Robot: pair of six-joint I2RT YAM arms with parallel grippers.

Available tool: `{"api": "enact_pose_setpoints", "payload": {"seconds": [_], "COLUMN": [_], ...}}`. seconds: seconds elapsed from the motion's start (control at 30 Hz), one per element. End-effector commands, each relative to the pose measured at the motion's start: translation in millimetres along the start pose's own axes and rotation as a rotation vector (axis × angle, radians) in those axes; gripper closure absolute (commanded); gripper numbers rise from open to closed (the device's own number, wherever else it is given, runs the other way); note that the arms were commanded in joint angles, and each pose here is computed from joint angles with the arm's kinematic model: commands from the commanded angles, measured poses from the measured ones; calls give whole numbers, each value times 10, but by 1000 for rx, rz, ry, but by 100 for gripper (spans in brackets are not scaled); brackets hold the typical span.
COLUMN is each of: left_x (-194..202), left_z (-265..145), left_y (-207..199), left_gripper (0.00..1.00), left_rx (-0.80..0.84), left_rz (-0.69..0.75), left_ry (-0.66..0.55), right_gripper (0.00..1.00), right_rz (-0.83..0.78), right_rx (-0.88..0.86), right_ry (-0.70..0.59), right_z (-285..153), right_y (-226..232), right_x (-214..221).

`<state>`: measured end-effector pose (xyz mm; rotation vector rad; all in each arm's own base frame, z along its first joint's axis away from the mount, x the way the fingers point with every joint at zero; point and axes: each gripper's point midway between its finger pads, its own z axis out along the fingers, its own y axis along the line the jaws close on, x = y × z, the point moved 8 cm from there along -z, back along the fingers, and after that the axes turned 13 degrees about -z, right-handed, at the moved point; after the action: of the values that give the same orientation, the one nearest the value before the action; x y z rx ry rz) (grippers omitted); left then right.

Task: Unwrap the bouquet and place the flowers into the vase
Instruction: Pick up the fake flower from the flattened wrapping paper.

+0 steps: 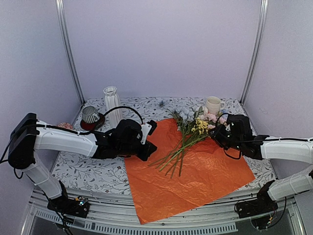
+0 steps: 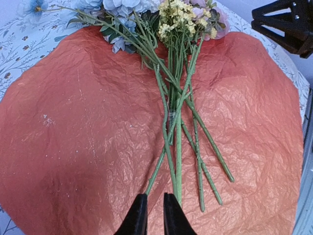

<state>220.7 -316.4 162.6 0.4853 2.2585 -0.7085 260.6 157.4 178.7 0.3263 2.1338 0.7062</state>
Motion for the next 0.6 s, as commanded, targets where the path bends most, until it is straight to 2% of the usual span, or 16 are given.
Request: {"api": "enact_pose_setpoints", "payload": {"seconds": [0.0,0.27,0.57], "left_x": [-65,-51,-14], "left_z": [19,-9,-14], "left_y": [-97,-85,-46], "left_gripper": [86,86,86], "left_rx": [38,35,18], "left_rz": [-3,-8,3], "left_ry": [-17,-20,-18], "right_gripper": [70,69,69], "right_rz": [23,70,111], "right_rx": [33,73,117], "right_ry": [26,135,165], "right_z": [132,579,854], "right_y": [-15,20,-51], "right_x": [19,133,244]}}
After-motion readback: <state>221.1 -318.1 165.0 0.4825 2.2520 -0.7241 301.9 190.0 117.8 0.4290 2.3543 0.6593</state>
